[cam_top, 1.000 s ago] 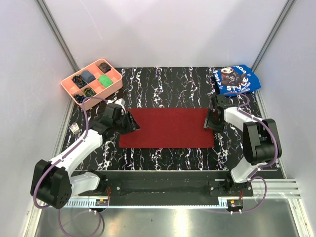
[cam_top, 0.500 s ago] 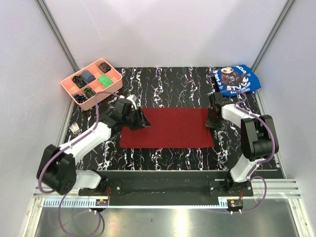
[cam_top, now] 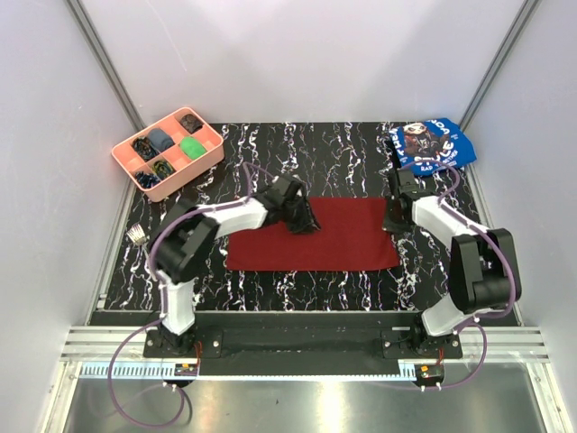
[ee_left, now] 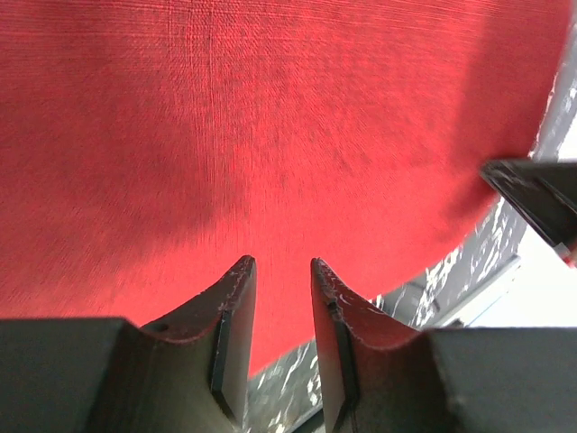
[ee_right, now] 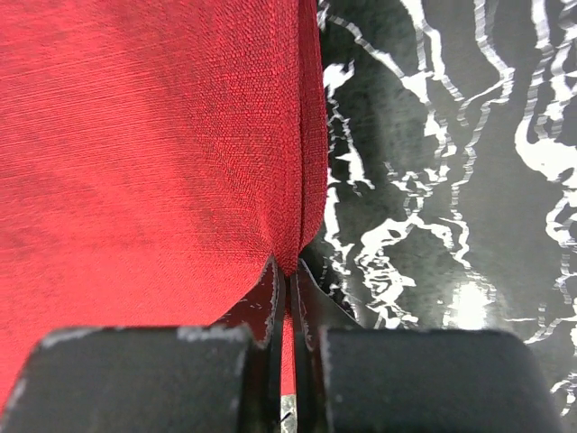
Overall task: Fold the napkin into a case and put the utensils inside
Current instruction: Fold the rectangle-folded napkin at the center of the board.
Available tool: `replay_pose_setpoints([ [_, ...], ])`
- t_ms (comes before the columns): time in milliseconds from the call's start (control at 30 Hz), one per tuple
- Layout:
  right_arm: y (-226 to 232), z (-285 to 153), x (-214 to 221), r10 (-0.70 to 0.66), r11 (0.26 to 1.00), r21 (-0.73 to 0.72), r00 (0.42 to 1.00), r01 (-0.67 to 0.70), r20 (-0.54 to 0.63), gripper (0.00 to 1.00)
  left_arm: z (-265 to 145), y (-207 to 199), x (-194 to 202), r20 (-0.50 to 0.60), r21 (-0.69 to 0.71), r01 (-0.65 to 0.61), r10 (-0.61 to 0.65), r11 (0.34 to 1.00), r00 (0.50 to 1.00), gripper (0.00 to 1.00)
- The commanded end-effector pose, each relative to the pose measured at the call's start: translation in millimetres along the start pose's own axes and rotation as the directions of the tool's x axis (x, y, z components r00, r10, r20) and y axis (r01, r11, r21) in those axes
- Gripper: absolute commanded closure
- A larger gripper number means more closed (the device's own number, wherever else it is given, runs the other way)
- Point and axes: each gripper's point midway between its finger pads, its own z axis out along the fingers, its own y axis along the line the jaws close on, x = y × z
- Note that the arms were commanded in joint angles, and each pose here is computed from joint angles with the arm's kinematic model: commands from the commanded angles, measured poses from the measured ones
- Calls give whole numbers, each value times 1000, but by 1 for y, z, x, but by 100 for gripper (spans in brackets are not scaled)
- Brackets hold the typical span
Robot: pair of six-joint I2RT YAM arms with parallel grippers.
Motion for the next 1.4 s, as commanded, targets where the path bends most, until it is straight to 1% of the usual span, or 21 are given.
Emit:
replay_pose_setpoints([
  [0, -6, -27, -33, -4, 1000, -4, 988, 5, 153, 100, 29, -17, -8, 29, 9, 84, -84, 996, 996, 67],
  [167, 28, -54, -53, -2, 977, -205, 970, 53, 242, 100, 46, -16, 7, 14, -2, 116, -116, 993, 993, 65],
  [267, 55, -64, -52, -13, 939, -331, 971, 94, 239, 100, 43, -18, 8, 35, 19, 123, -124, 992, 992, 65],
  [367, 77, -77, -53, -30, 908, -399, 970, 127, 240, 100, 29, -28, 5, 57, 51, 81, -84, 995, 995, 64],
  [400, 86, -83, -52, -39, 896, -421, 969, 142, 245, 100, 16, -37, 1, 76, 76, 43, -48, 996, 996, 64],
  [467, 97, -91, -49, -40, 879, -453, 970, 149, 241, 100, 2, -35, 0, 77, 68, 20, -26, 997, 997, 63],
  [500, 109, -98, -47, -56, 866, -470, 967, 170, 247, 100, -17, -45, -5, 100, 97, -17, 8, 995, 995, 62],
  [567, 118, -104, -44, -65, 856, -485, 968, 179, 241, 100, -33, -24, -6, 114, 55, -13, 7, 998, 994, 62],
  [600, 130, -112, -42, -81, 838, -508, 965, 202, 251, 100, -54, -26, -10, 147, 63, -37, 28, 997, 989, 62],
  [633, 135, -116, -40, -85, 831, -516, 965, 207, 250, 100, -60, 0, -10, 155, 20, -16, 12, 1000, 988, 61],
  [667, 144, -122, -40, -89, 820, -529, 963, 216, 256, 100, -79, 2, -16, 197, 25, -28, 22, 999, 980, 61],
  [700, 150, -127, -40, -94, 813, -536, 961, 225, 262, 100, -85, 16, -15, 205, 5, -11, 10, 1000, 979, 61],
  [733, 164, -132, -33, -119, 797, -549, 957, 252, 266, 100, -89, 46, -11, 208, -37, 28, -20, 999, 978, 61],
  [767, 173, -135, -34, -120, 790, -558, 956, 254, 266, 100, -102, 50, -13, 237, -27, 24, -17, 999, 971, 61],
  [833, 197, -141, -26, -151, 762, -582, 952, 284, 267, 100, -107, 87, -6, 246, -92, 66, -42, 994, 968, 61],
  [933, 234, -131, -15, -183, 737, -612, 956, 286, 228, 100, -120, 121, -4, 302, -171, 89, -34, 981, 953, 61],
  [1100, 289, -127, -1, -221, 680, -667, 953, 303, 208, 100, -116, 151, 9, 283, -256, 98, -22, 962, 959, 61],
  [1133, 300, -119, 4, -226, 676, -676, 956, 293, 188, 100, -114, 154, 11, 279, -261, 105, -30, 960, 960, 62],
  [1167, 311, -124, 7, -229, 654, -695, 954, 297, 192, 100, -113, 158, 13, 277, -266, 114, -38, 957, 960, 62],
  [1267, 334, -119, 11, -229, 633, -718, 956, 289, 183, 100, -111, 163, 22, 282, -247, 132, -59, 960, 958, 63],
  [1367, 347, -113, 20, -219, 622, -741, 965, 254, 147, 100, -112, 170, 26, 289, -259, 137, -58, 956, 955, 64],
])
